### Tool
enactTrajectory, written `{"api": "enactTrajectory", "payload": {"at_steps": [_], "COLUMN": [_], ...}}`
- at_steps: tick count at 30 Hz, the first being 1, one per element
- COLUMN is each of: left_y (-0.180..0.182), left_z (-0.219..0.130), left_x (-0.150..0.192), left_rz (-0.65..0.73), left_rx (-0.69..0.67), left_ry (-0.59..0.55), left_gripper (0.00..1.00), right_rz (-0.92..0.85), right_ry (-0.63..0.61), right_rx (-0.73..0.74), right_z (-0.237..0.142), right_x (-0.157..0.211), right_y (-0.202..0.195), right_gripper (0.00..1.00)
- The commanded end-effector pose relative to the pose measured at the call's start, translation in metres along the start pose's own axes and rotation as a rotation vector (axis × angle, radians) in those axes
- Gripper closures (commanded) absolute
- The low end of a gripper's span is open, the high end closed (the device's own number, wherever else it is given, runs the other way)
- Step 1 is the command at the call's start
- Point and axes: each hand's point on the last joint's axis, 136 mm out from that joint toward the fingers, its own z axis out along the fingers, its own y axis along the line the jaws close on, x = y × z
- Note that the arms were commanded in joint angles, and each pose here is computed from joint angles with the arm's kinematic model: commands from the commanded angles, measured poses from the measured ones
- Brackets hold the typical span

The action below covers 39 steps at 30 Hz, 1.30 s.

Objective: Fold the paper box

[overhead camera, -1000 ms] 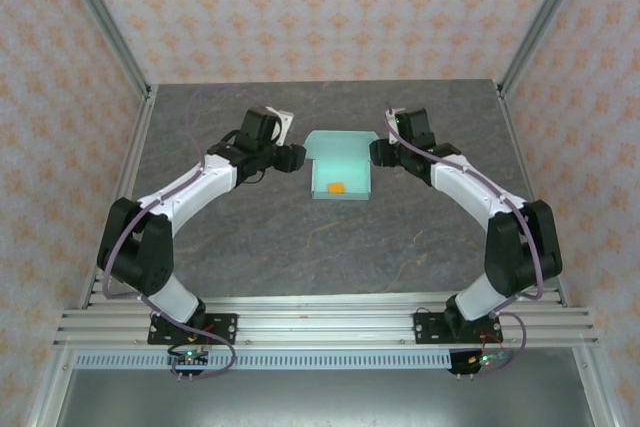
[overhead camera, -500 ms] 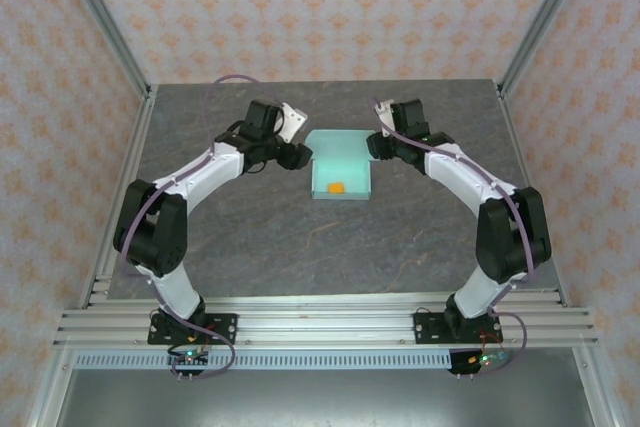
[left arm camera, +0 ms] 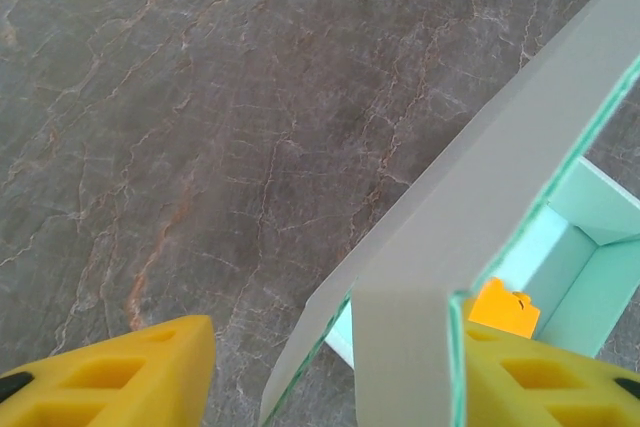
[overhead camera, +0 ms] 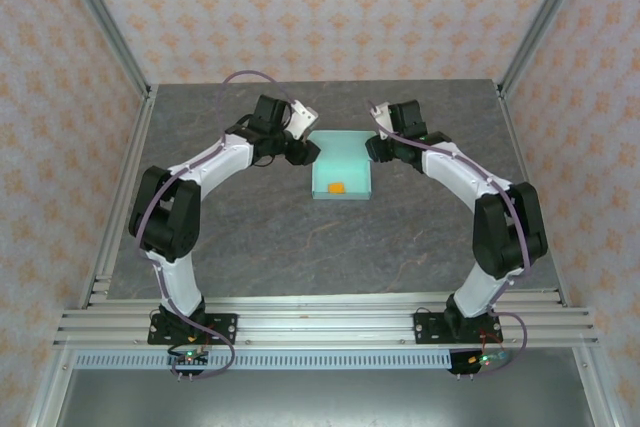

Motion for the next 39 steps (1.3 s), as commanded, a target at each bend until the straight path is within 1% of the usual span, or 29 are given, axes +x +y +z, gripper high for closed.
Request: {"api": "enactTrajectory", "payload": {"at_steps": [1, 3, 5, 13, 20, 24, 29, 33, 39], "left_y": [0.002, 0.003, 0.003, 0.007, 0.008, 0.004, 0.008, 0.015, 0.012], "left_z": [-0.001, 0.0, 0.002, 0.006, 0.006, 0.009, 0.009, 0.008, 0.003], "left_x": [-0.01, -0.008, -0.006, -0.003, 0.001, 0.002, 0.001, 0.0, -0.005], "left_rz": [0.028, 0.026, 0.022, -0.02, -0.036, -0.043, -0.069, -0.138, -0.252], "left_rx": [0.011, 0.011, 0.009, -0.015, -0.035, -0.033, -0.117, -0.219, -0.352], "left_ry": [-0.024, -0.023, -0.02, -0.028, -0.033, -0.028, -0.028, -0.035, -0.061], "left_gripper": [0.45, 0.48, 0.52, 0.69, 0.81, 0.88, 0.92, 0.93, 0.92], "right_rz": [-0.027, -0.029, -0.03, -0.006, 0.048, 0.076, 0.146, 0.228, 0.36], "right_ry": [-0.017, -0.019, -0.017, -0.018, -0.035, -0.031, -0.036, -0.049, -0.059], "right_rx": [-0.002, -0.006, -0.009, -0.03, -0.023, 0.026, 0.117, 0.189, 0.279], "right_z": [0.004, 0.006, 0.009, 0.014, 0.012, 0.012, 0.008, 0.004, 0.0], "right_x": [-0.009, -0.008, -0.005, -0.003, -0.002, -0.001, -0.001, 0.0, 0.007], "right_y": [-0.002, -0.001, 0.0, 0.003, 0.004, 0.002, 0.0, -0.001, -0.006], "right_gripper": [0.56, 0.57, 0.6, 0.77, 0.85, 0.88, 0.92, 0.94, 0.96]}}
